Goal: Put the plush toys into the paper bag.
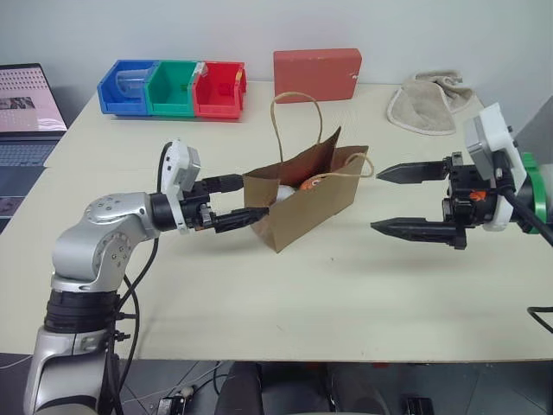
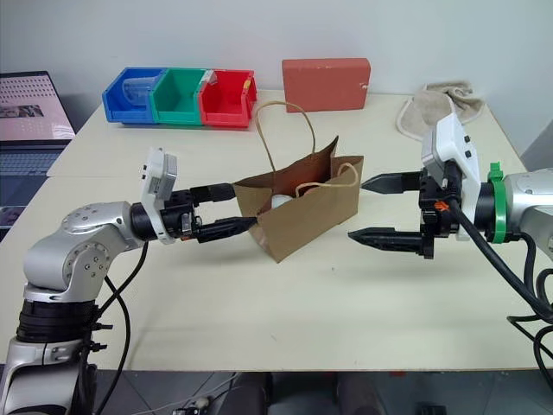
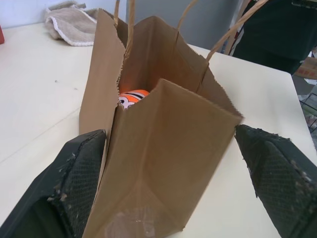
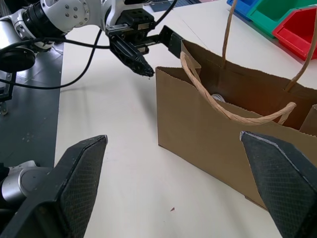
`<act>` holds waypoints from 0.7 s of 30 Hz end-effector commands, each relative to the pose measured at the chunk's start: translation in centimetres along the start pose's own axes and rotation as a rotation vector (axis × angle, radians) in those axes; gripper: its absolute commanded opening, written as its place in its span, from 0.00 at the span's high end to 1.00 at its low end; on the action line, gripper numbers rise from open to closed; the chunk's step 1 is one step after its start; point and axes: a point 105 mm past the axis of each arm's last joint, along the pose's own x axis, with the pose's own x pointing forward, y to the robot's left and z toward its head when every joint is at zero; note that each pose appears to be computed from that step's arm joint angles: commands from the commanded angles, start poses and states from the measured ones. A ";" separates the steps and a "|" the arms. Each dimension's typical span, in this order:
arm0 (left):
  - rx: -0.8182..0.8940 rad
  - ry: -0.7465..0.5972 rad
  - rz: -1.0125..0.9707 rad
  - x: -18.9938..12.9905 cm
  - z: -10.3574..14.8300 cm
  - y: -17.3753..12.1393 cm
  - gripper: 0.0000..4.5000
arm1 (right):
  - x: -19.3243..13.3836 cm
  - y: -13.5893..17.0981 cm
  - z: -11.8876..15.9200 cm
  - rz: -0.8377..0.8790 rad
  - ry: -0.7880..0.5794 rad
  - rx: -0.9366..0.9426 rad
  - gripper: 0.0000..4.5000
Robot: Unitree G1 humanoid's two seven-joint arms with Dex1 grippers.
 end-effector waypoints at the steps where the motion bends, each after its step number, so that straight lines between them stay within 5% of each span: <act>1: 0.044 -0.027 0.000 0.1 1.0 -0.4 0.01 | -0.4 0.3 1.0 -0.007 -0.005 -0.046 0.00; 19: 0.100 -0.131 0.221 3.4 -1.0 0.7 0.01 | 0.5 0.8 0.1 -0.005 0.034 -0.076 0.00; 21: 0.112 -0.148 0.199 3.4 -0.9 0.5 0.09 | 0.6 0.8 0.1 -0.008 0.034 -0.079 0.00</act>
